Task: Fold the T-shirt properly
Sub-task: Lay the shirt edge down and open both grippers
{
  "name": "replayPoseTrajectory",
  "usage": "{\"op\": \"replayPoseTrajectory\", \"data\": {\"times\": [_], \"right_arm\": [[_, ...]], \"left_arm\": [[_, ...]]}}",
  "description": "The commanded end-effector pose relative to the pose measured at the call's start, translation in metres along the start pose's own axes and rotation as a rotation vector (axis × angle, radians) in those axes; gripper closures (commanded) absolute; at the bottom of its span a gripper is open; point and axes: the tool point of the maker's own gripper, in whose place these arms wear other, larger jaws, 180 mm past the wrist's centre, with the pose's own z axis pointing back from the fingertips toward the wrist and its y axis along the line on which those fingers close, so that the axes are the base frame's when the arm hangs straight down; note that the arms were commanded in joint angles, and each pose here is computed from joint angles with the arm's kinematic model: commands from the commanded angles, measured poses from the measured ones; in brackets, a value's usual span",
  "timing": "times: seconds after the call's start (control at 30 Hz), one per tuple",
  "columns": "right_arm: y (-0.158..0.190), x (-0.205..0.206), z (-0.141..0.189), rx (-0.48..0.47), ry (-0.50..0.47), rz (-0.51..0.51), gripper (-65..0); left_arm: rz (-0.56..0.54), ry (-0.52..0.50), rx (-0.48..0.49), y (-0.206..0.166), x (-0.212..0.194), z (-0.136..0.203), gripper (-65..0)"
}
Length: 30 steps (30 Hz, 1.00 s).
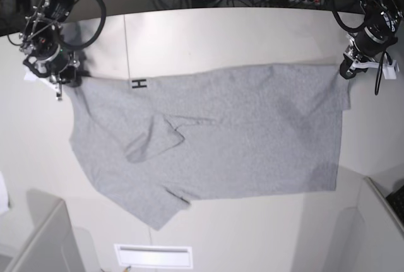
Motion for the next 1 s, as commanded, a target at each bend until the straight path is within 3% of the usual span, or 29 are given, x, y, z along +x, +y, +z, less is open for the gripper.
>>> {"op": "replayPoseTrajectory", "data": {"times": [0.0,0.1,0.27,0.8,0.97], "right_arm": [[0.007,0.008,0.005,0.027,-0.022,0.023,0.0],[0.005,0.007,0.007,0.051,-0.023,0.079,0.0],[0.004,0.007,0.007,0.053,-0.022,0.088,0.0],[-0.008,0.017,0.033,0.023,-0.056,0.176,0.0],[-0.026,0.012,0.042,-0.014,-0.050,0.188,0.0]], "left_arm": [[-0.018,-0.028,-0.016,-0.004,0.010,0.004,0.0],[-0.016,-0.016,-0.001,0.002,0.005,0.006,0.0],[-0.043,-0.022,0.004,0.002,0.012,0.010,0.0],[-0.087,0.045,0.103,0.036,-0.002,0.031,0.0],[-0.136,0.043,0.111,0.032,-0.003,0.043,0.0]]}}
